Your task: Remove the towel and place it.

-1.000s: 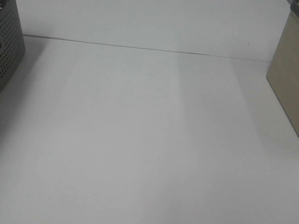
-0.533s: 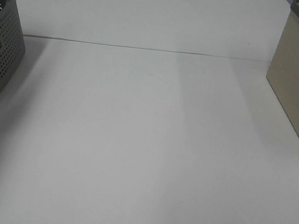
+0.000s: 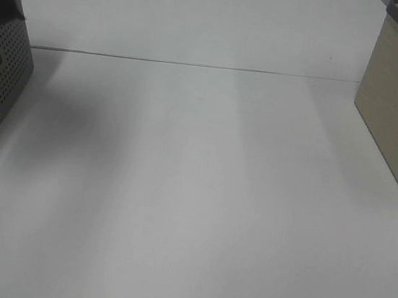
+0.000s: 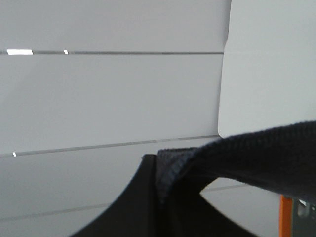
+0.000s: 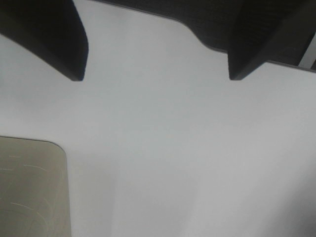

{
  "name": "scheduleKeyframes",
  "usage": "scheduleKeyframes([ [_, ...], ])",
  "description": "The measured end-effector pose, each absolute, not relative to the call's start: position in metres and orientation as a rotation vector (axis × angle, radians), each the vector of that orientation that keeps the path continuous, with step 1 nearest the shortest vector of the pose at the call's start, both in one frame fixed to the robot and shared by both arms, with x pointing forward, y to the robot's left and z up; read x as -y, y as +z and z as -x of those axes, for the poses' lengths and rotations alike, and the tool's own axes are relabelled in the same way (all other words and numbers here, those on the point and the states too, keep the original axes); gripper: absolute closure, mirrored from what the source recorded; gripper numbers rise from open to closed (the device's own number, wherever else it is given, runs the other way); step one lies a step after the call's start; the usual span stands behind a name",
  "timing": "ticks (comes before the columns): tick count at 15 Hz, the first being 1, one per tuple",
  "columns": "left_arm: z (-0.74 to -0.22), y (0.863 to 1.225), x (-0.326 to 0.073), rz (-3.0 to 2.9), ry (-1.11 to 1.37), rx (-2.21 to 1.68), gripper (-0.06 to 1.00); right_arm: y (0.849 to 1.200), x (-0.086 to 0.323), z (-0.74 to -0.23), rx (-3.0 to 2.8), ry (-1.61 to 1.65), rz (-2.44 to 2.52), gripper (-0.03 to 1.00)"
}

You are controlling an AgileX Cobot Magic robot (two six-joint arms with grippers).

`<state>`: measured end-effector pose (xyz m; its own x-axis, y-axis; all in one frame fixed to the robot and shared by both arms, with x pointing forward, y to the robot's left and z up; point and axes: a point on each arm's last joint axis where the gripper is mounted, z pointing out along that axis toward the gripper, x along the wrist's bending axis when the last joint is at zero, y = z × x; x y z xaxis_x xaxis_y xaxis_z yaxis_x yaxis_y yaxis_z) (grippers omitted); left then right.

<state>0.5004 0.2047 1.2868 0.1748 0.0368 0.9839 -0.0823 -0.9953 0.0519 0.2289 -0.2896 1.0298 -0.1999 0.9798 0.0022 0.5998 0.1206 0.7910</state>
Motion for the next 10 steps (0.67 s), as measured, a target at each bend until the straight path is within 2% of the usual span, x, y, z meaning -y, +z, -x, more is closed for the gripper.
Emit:
scheduleKeyframes([
  [3, -0.48, 1.289, -0.16, -2.257, 1.977, 0.303, 0.94, 1.033, 0.28, -0.232, -1.961, 1.0, -1.455, 0.2],
  [5, -0.466, 1.289, -0.139, -2.217, 1.943, 0.408, 0.94, 1.046, 0.261, -0.249, -2.108, 1.173, -1.261, 0.2],
  [10, -0.445, 1.287, -0.114, -2.174, 1.874, 0.522, 0.94, 1.068, 0.233, -0.305, -2.21, 1.519, -0.941, 0.2],
])
